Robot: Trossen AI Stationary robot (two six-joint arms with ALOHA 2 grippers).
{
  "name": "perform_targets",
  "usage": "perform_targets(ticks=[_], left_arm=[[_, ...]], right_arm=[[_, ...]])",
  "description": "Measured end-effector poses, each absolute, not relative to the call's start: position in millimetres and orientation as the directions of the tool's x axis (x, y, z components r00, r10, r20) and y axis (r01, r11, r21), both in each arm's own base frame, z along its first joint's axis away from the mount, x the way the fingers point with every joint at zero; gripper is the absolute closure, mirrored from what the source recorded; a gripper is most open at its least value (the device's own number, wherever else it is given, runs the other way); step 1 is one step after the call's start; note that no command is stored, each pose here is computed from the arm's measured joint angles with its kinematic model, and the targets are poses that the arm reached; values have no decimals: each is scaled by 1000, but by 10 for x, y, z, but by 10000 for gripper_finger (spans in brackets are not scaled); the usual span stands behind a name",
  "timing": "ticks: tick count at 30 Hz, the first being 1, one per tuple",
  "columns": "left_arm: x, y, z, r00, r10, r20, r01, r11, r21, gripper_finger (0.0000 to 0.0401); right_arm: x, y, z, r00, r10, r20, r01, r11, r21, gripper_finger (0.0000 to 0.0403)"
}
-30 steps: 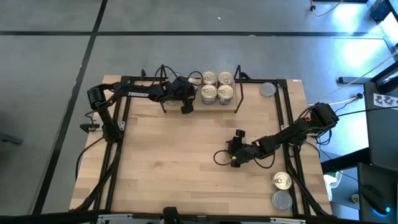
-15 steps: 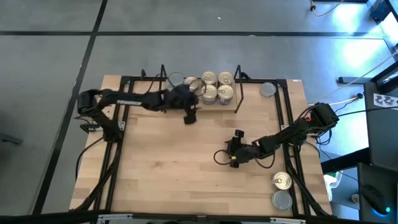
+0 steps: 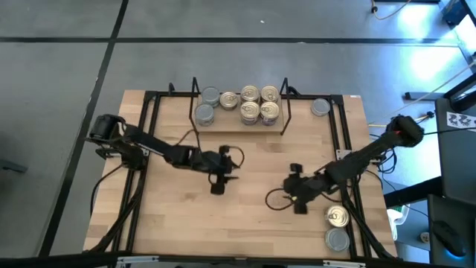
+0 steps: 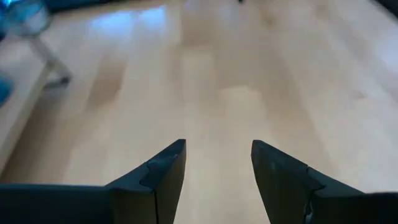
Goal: Stack canned seafood by type on shelf
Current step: Stack the blue and pink tuna can on top of the blue and pink tuna can on the shelf
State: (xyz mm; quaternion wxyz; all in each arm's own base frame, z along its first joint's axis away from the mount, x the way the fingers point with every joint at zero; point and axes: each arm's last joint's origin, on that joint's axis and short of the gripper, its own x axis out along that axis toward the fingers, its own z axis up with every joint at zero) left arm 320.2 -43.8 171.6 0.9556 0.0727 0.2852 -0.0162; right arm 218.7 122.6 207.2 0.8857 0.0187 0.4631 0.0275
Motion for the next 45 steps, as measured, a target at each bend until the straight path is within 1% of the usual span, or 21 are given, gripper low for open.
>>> perform_targets(ticks=[2, 4, 8, 11, 15, 17, 21, 23, 27, 30, 32, 36, 41, 45], left_arm=[[3248, -542, 1661, 852, -17, -524, 112, 982, 149, 219], [3314, -619, 1605, 880, -41, -472, 134, 977, 164, 219], [3429, -690, 1483, 923, -62, -379, 146, 969, 198, 219], [3470, -704, 1354, 925, -64, -375, 148, 969, 199, 219], [3508, -707, 1241, 917, -61, -395, 149, 969, 197, 219], [3511, -707, 1209, 914, -60, -402, 150, 969, 197, 219], [3514, -709, 1220, 917, -61, -393, 149, 969, 196, 219], [3514, -710, 1220, 917, -62, -393, 149, 969, 196, 219], [3514, -710, 1221, 918, -61, -392, 148, 970, 195, 219], [3514, -710, 1221, 918, -62, -392, 148, 970, 194, 219], [3511, -721, 1220, 917, -64, -393, 150, 970, 190, 219], [3507, -736, 1217, 916, -68, -396, 147, 974, 174, 219], [3496, -769, 1207, 910, -76, -408, 151, 977, 154, 219], [3500, -779, 1220, 916, -80, -394, 131, 986, 106, 219]], right_arm=[[2041, 1263, 2234, 448, 170, -878, 52, 975, 215, 214], [1921, 1318, 2367, 362, 254, -897, 166, 929, 331, 214], [1683, 1464, 2415, 232, 328, -916, 350, 850, 393, 214], [1521, 1570, 2313, 89, 331, -939, 459, 823, 334, 218], [1356, 1695, 2159, -106, 339, -935, 544, 807, 231, 241], [1294, 1751, 2079, -161, 337, -927, 551, 811, 199, 256], [1195, 1782, 1887, -258, 278, -925, 537, 837, 102, 280], [1180, 1792, 1823, -279, 249, -927, 526, 847, 69, 287], [1262, 1852, 1764, -183, 237, -954, 489, 864, 120, 292], [1388, 1896, 1751, -67, 258, -964, 446, 872, 202, 292], [1461, 1883, 1738, 8, 237, -972, 432, 875, 217, 292], [1616, 1798, 1717, 158, 141, -977, 431, 881, 197, 292], [1819, 1659, 1719, 330, 14, -944, 417, 895, 159, 292], [1987, 1494, 1661, 401, -145, -904, 461, 885, 63, 292]])
